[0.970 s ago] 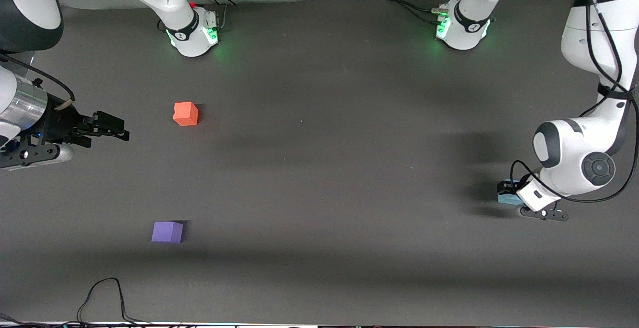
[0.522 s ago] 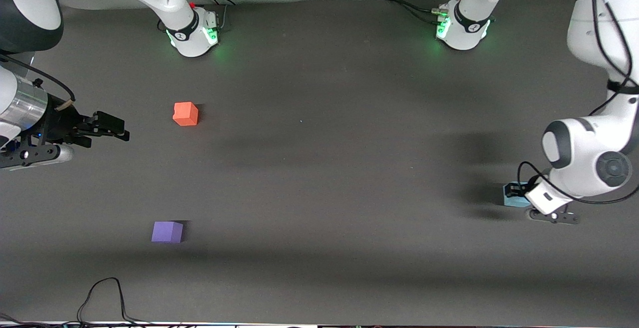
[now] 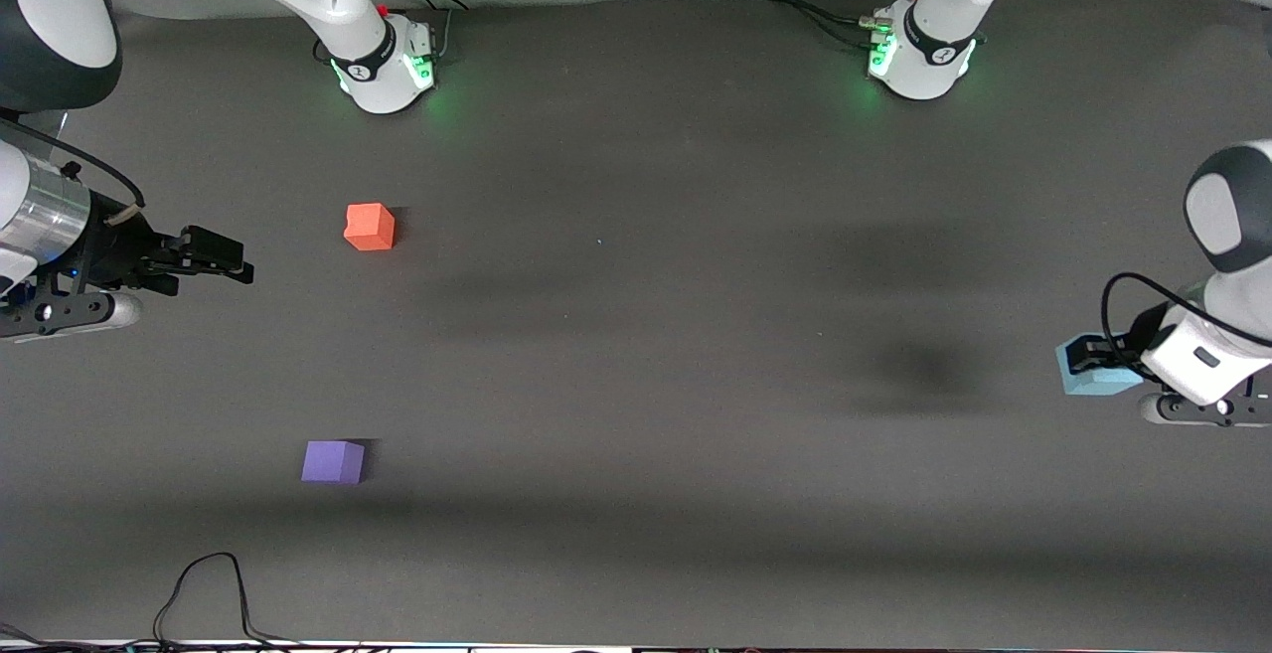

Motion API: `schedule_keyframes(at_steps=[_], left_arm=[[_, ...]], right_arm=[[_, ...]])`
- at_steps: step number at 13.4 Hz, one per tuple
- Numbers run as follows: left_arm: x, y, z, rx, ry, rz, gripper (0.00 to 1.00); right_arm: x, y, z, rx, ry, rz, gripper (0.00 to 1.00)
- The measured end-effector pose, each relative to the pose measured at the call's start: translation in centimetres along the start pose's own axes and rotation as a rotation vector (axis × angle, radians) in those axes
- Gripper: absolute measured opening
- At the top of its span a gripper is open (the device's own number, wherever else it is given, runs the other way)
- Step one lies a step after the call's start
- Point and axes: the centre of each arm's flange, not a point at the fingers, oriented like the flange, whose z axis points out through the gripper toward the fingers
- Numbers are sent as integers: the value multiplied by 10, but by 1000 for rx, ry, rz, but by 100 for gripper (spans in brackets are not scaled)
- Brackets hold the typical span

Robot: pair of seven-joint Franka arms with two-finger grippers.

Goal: Place blue block between orange and purple blocks
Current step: 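Carry the blue cube with the left gripper to the table middle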

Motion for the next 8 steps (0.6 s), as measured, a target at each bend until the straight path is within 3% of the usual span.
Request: schedule_keyframes(at_steps=[4, 8], left_arm=[[-27, 191, -38, 6, -26, -32, 53], [-87, 373, -2, 28, -46, -50, 53]], right_arm=[[0, 0, -1, 0, 3, 0, 100], [0, 0, -3, 0, 8, 0, 100]])
